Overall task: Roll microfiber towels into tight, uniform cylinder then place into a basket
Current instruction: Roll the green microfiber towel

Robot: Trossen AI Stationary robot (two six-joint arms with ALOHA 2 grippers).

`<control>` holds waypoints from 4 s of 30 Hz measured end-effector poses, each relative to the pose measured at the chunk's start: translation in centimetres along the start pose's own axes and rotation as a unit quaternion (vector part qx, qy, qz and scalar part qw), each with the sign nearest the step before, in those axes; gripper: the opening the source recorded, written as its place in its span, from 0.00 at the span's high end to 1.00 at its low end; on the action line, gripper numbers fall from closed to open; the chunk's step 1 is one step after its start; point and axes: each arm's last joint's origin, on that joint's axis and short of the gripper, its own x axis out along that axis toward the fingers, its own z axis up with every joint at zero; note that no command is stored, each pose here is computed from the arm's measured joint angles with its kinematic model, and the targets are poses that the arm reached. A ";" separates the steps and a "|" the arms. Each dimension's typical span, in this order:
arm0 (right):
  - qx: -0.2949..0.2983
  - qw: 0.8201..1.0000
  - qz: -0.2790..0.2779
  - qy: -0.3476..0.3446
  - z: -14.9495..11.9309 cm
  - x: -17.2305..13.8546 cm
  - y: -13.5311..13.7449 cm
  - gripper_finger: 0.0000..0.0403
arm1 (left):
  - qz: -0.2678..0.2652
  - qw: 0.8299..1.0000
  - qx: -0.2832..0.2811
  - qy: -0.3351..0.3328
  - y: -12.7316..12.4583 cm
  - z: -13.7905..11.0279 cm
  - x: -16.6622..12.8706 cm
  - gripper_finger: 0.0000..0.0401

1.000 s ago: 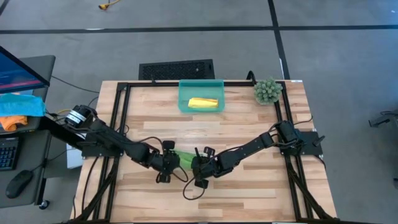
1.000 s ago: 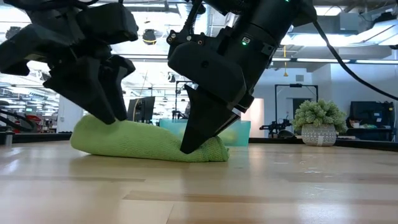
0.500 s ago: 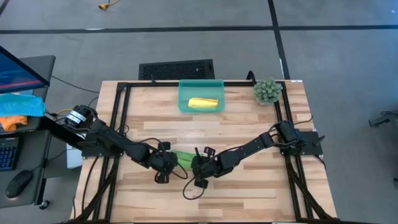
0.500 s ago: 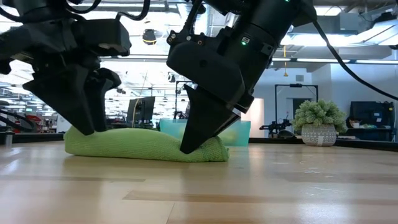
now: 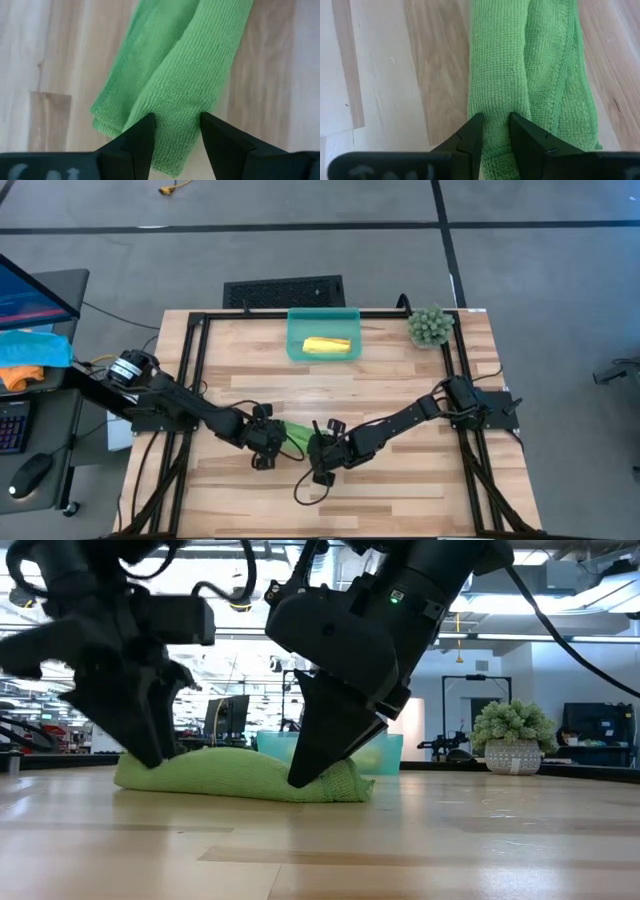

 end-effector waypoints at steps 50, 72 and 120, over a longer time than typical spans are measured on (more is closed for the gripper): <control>-0.161 0.974 -0.102 0.126 -2.1 -4.3 1.5 0.58 | -0.032 0.997 -0.024 0.064 -2.6 -0.9 2.4 0.62; -0.422 0.900 -0.110 -0.017 -2.2 -3.9 6.0 0.54 | -0.033 0.997 -0.027 0.064 -2.6 -0.9 2.4 0.62; -0.241 0.963 -0.103 0.061 -1.3 1.7 1.5 0.91 | 0.028 0.996 0.086 0.009 -4.6 -3.2 -2.6 0.62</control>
